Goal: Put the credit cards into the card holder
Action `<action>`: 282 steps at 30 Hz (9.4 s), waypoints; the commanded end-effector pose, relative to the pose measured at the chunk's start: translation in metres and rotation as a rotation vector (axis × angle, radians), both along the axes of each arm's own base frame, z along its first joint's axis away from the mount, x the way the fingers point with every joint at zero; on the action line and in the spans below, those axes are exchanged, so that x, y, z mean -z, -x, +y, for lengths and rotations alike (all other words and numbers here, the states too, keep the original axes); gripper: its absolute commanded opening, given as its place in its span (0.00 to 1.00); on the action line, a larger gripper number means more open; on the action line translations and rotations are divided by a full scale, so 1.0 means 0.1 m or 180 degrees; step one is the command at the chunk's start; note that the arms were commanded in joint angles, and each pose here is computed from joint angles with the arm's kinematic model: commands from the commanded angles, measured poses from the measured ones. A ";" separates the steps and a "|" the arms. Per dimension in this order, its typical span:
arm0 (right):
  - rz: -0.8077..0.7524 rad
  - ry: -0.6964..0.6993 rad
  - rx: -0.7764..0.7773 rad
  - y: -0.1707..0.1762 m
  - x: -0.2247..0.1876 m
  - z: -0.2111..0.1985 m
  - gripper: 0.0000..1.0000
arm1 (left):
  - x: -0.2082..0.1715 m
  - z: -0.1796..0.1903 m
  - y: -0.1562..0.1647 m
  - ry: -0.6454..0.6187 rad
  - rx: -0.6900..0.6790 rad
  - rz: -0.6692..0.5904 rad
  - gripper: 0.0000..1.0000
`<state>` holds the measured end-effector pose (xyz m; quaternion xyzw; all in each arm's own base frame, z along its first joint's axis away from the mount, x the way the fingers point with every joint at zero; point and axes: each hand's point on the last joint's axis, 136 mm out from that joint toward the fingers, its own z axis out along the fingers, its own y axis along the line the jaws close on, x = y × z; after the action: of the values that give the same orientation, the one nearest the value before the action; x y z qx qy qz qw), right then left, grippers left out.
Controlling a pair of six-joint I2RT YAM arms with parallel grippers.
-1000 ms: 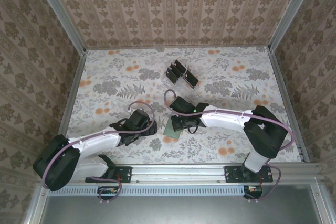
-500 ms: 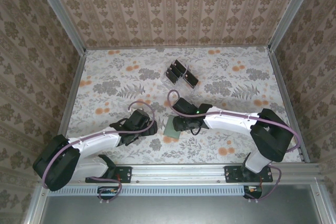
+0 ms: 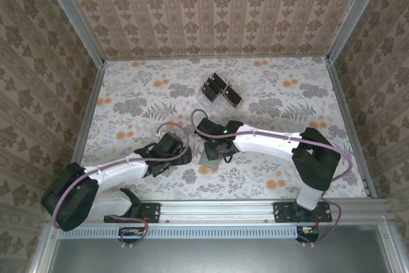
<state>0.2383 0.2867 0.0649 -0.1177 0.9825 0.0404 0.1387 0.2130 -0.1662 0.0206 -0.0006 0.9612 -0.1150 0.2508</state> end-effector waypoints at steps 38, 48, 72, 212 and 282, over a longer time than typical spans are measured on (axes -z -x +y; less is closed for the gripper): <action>-0.0126 0.0152 0.0039 0.07 0.00 -0.15 0.42 | 0.15 -0.09 0.16 0.0298 0.0106 0.0333 1.00; -0.0094 0.0175 0.0025 0.09 0.22 -0.16 0.39 | 0.14 -0.09 0.16 0.0293 0.0105 0.0338 1.00; -0.0419 0.0151 -0.0109 -0.33 0.09 -0.33 0.17 | 0.10 -0.10 0.17 0.0353 0.0093 0.0312 1.00; 0.0247 -0.0360 -0.0639 -0.18 0.19 0.17 0.00 | 0.32 -0.42 -0.02 -0.0096 0.0303 0.0386 1.00; 0.1011 -0.0273 0.0306 0.31 1.26 -0.51 0.00 | 0.22 -0.36 0.00 -0.0124 0.0247 0.0335 1.00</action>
<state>0.2582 0.3074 0.0193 -0.0820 0.9607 0.2440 0.1037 0.2253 -0.2166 0.0231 0.0426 0.9639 -0.1333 0.2267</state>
